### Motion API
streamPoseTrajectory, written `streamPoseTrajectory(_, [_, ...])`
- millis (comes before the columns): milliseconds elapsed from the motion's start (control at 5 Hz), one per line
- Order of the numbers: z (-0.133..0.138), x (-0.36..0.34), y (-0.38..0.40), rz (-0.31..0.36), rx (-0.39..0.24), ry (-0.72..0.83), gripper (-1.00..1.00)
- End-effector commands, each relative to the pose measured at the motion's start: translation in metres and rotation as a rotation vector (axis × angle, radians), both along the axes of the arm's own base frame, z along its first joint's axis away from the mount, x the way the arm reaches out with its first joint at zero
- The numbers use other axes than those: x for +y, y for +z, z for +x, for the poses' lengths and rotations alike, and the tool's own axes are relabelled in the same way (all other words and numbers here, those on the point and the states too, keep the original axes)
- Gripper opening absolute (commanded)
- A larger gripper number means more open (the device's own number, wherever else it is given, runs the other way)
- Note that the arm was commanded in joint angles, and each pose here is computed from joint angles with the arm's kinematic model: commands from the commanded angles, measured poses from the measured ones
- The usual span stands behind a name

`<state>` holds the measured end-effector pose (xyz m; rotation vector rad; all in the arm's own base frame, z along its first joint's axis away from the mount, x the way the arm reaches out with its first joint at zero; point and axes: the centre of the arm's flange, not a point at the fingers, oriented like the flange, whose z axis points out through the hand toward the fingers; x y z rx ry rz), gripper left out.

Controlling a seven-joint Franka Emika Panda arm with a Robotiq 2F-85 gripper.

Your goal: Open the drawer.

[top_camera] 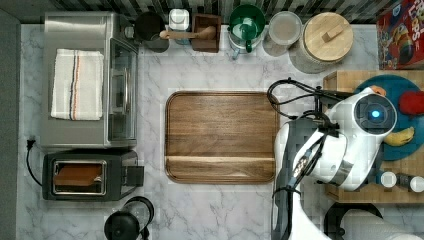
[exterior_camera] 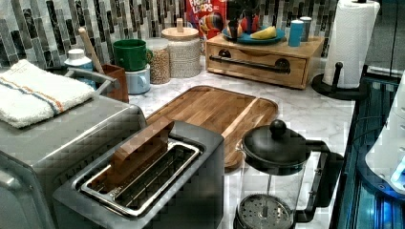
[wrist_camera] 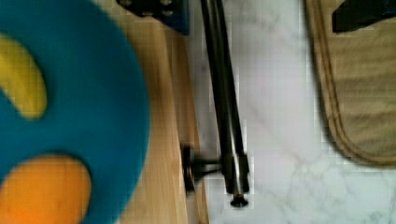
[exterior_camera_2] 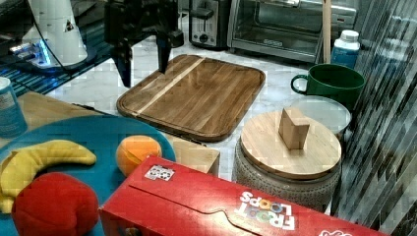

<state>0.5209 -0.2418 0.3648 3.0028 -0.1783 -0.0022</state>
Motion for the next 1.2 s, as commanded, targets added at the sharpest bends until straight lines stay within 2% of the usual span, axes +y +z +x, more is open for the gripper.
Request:
streamPoseTrajectory(200, [0.019,0.014,-0.045,0.007,0.008,0.152,1.00])
streamPoseTrajectory(800, [0.010,-0.011,-0.071,-0.020,-0.055,0.130,1.00])
streamPoseTrajectory(1000, [0.018,-0.002,-0.079,0.034,-0.025,0.116,1.00])
streamPoseTrajectory(1200, [0.018,0.015,-0.085,0.058,-0.009,0.092,1.00])
